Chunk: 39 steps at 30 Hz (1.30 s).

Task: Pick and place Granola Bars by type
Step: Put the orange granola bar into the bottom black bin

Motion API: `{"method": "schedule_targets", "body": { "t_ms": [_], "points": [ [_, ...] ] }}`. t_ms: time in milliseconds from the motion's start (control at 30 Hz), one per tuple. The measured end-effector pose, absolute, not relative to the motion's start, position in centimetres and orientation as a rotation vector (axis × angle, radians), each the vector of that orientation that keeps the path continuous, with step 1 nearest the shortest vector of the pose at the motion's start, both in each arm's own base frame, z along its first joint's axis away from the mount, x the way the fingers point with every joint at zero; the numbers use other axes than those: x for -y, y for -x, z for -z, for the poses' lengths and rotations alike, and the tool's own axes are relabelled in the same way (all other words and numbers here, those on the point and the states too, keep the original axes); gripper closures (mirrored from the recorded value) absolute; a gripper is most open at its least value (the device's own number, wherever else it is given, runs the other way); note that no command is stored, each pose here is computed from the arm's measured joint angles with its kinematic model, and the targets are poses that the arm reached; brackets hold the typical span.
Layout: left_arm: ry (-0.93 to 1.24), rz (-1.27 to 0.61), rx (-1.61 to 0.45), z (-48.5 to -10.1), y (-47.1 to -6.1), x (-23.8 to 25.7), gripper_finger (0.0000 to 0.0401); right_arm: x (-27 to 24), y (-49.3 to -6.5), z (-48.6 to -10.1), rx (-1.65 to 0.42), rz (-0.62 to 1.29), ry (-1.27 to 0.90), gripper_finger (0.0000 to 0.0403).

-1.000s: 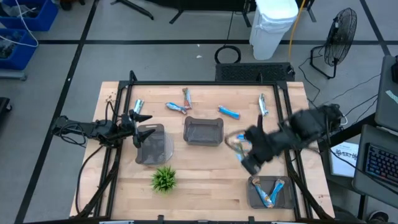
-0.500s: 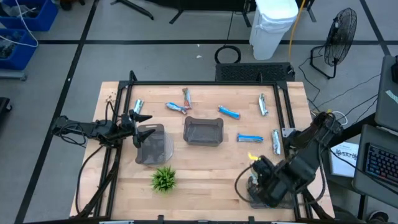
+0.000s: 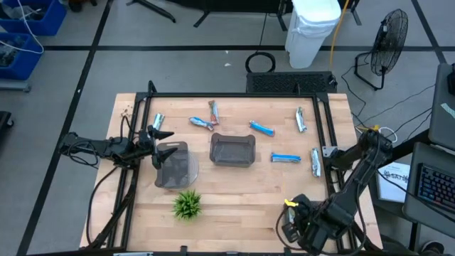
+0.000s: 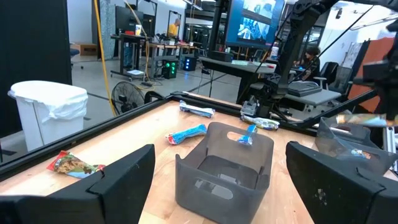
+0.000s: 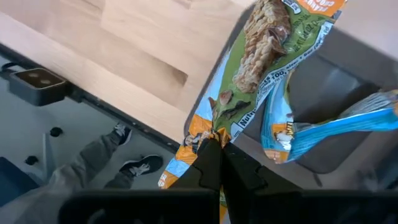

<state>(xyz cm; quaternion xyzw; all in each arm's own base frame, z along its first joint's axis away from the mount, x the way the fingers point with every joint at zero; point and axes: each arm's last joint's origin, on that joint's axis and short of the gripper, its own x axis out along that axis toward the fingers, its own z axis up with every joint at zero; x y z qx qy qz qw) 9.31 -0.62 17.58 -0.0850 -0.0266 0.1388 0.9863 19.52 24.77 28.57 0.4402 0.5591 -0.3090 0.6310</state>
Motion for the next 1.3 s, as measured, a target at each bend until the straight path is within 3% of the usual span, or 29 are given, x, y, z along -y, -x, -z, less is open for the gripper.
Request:
{"method": "schedule_targets", "body": {
  "t_ms": [333,833,1300],
  "points": [
    [0.171,-0.279,0.054,-17.6,-9.3,0.6,0.004,-25.9,-18.7,-25.0,-1.275,0.689,-1.085,0.0403],
    [0.171,-0.279,0.054,-17.6,-9.3,0.6,0.004,-25.0,-17.6,-21.5,-1.38,0.755,-1.006,0.0403],
    [0.171,-0.279,0.054,-17.6,-9.3,0.6,0.004,-24.3,-18.7,-19.3,-1.373,0.69,-1.023,0.0403]
  ]
}}
